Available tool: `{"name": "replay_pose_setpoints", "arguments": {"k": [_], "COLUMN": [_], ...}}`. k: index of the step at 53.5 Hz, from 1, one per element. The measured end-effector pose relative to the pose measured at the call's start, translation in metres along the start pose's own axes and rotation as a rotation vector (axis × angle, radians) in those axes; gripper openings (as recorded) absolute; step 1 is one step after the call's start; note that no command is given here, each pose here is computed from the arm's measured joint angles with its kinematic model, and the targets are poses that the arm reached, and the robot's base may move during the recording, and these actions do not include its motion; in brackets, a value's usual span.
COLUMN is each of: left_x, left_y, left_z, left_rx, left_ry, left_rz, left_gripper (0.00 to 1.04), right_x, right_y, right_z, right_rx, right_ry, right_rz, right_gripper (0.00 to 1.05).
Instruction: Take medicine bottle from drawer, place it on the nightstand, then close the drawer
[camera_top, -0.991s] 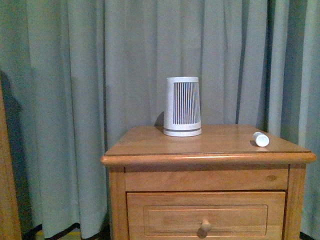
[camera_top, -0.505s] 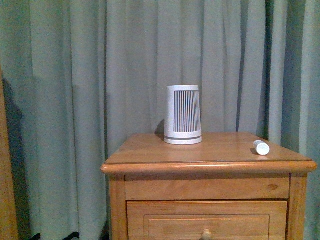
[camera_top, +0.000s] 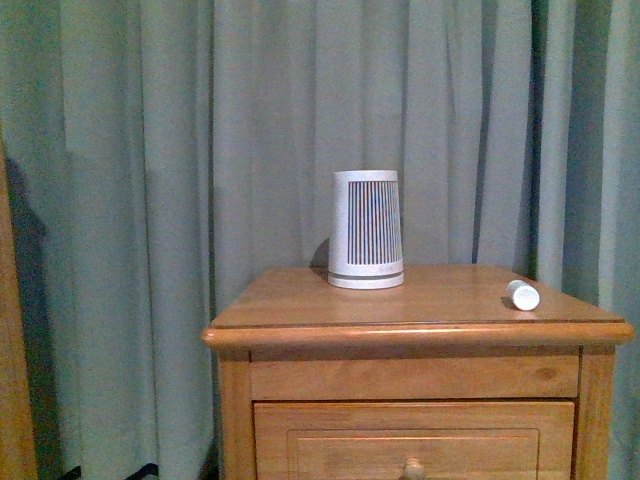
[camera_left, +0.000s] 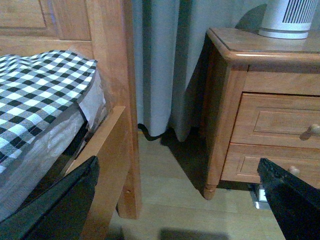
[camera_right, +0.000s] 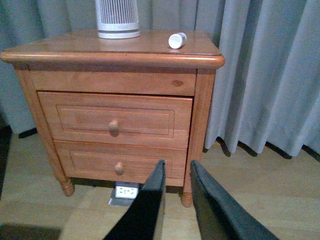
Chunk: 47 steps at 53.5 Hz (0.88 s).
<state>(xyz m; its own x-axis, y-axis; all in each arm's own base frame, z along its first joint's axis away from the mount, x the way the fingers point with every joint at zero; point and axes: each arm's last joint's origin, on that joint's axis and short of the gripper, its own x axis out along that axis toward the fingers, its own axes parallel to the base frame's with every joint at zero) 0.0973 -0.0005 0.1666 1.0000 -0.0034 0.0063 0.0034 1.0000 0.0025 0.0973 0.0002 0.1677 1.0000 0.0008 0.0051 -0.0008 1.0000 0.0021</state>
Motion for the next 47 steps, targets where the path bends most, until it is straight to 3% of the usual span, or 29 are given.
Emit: {"name": "replay_pose_setpoints", "arguments": {"k": [3,23,47], "left_x": [0.0000,0.0000,0.0000], "left_y": [0.0000,0.0000,0.0000], "left_z": [0.0000,0.0000,0.0000], "left_rx": [0.000,0.000,0.000], "left_ry": [0.000,0.000,0.000], "left_rz": [0.000,0.000,0.000], "left_gripper": [0.98,0.98,0.98], "right_x": [0.0000,0.0000,0.0000], "right_y": [0.0000,0.0000,0.0000], "right_z": [0.0000,0.0000,0.0000], "right_rx": [0.000,0.000,0.000], "right_ry": [0.000,0.000,0.000], "right_rz": [0.000,0.000,0.000], "right_gripper": [0.37,0.98,0.98]}}
